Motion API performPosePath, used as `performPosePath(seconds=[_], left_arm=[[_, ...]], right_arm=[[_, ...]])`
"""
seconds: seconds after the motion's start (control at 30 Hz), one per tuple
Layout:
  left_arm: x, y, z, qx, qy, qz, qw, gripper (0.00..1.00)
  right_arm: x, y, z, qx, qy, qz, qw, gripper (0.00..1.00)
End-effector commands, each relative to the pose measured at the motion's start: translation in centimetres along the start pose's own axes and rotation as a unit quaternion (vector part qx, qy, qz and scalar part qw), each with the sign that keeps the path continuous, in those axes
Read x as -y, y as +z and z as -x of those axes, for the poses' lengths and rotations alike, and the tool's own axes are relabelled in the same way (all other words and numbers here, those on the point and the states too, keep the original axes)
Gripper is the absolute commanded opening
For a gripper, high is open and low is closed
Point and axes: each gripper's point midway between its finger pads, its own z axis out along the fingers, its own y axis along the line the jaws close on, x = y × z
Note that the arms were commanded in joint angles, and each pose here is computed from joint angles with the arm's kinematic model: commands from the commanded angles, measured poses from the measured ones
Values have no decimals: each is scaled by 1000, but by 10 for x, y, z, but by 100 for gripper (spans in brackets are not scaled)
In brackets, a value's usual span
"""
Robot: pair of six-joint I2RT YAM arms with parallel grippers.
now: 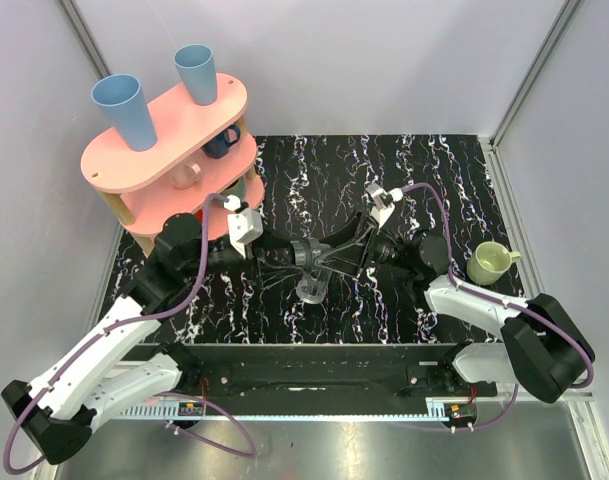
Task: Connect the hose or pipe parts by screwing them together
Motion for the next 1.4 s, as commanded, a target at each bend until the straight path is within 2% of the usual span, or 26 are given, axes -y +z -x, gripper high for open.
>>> performPosePath(seconds=[0.0, 0.37, 0.63, 0.83, 1.03, 1.37], left_arm=[[22, 15, -71, -110, 13, -88, 990, 0], [22, 27, -94, -150, 143, -87, 974, 0], [15, 31, -93, -151, 178, -69, 970, 0], [-3, 32, -83, -132, 236, -9, 963, 0], [-23, 28, -70, -108, 305, 66, 944, 0], [-39, 28, -69, -123, 350, 122, 921, 0]], right_arm=[[-49, 15, 7, -5, 3, 74, 997, 17], [-43, 14, -1, -26, 48, 58, 997, 13], [-45, 12, -1, -26, 70, 71, 995, 11], [-43, 13, -2, -29, 96, 74, 992, 9], [-37, 13, -1, -27, 124, 64, 990, 6], [-10, 15, -7, -17, 185, 29, 982, 4]])
